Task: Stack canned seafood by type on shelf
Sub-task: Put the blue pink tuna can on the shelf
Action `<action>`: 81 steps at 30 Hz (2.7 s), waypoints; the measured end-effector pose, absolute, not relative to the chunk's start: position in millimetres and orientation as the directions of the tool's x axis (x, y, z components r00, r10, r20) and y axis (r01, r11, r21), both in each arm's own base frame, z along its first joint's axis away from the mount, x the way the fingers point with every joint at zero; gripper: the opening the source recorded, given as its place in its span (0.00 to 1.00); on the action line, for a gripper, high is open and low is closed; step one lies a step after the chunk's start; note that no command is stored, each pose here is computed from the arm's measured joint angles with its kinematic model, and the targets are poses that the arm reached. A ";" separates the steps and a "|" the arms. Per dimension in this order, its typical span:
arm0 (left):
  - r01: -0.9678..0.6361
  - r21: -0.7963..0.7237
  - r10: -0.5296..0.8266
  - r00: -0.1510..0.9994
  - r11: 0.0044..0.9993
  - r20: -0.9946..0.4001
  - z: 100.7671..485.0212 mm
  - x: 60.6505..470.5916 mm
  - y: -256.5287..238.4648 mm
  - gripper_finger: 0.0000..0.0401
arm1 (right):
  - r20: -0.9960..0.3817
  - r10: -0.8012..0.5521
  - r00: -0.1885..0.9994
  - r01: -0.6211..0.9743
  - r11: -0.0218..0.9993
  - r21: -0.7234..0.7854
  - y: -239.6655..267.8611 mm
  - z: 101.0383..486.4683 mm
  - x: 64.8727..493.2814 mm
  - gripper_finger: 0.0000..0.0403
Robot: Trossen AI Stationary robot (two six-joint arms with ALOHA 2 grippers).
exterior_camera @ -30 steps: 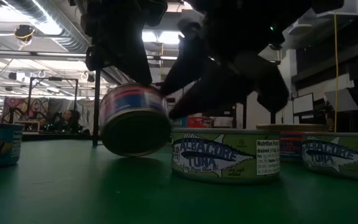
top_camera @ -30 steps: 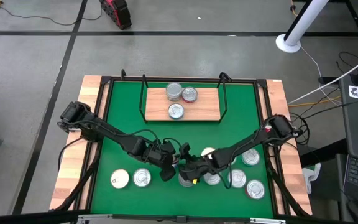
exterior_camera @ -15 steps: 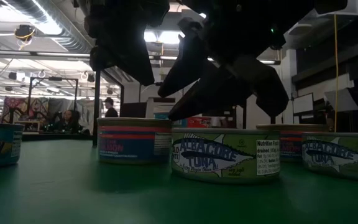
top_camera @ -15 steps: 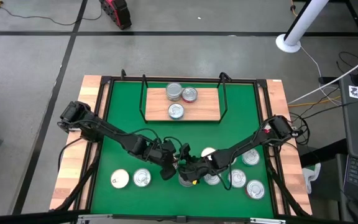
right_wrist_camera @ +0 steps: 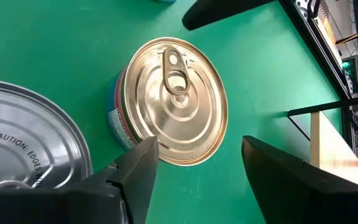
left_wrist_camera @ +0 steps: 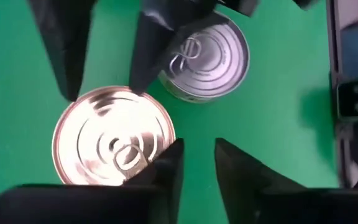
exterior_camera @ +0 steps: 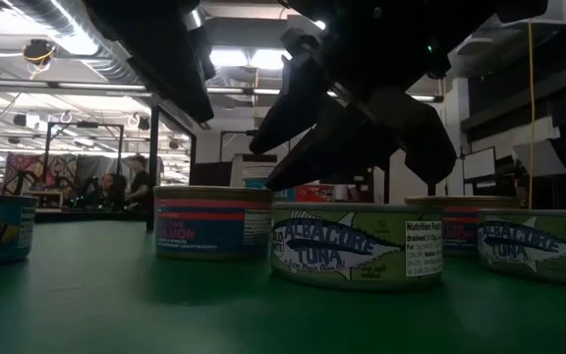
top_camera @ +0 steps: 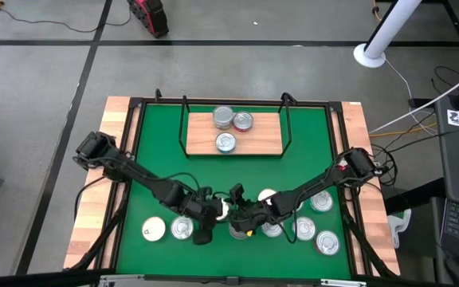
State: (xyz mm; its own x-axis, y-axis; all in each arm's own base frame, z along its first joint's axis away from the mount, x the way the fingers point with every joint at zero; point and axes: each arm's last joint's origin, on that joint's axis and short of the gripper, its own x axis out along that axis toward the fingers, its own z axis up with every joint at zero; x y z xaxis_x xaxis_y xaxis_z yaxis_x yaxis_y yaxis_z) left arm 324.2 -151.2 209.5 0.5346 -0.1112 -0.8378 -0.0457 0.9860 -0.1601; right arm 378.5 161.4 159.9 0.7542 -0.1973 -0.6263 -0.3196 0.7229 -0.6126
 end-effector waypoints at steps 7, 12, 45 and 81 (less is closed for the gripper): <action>0.117 0.046 -0.023 0.527 0.992 -0.849 191.4 323.2 -164.9 0.34 | -0.627 -0.198 0.753 -0.320 0.722 -0.613 161.3 159.8 378.4 0.58; 0.117 0.174 0.087 0.530 0.978 -0.844 175.6 324.6 -169.6 0.35 | -0.627 -0.199 0.753 -0.320 0.722 -0.614 161.3 159.8 378.4 0.58; -0.128 0.220 0.254 0.533 0.967 -0.807 169.5 332.9 -149.9 0.00 | -0.631 -0.185 0.754 -0.329 0.724 -0.606 161.8 159.7 378.3 0.64; -0.277 -0.100 0.103 0.633 0.956 -0.767 216.4 336.9 -125.7 0.00 | -0.589 -0.286 0.756 -0.256 0.699 -0.668 158.8 161.5 378.3 0.67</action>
State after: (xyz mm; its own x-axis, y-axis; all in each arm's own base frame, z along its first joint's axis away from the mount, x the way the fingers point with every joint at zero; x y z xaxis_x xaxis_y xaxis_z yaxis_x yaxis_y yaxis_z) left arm 336.9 -125.7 216.4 0.6331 0.1027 -0.7672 -0.2767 0.9557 -0.1004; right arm 378.3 158.8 161.5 0.7557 -0.2864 -0.5889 -0.2560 0.6985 -0.6682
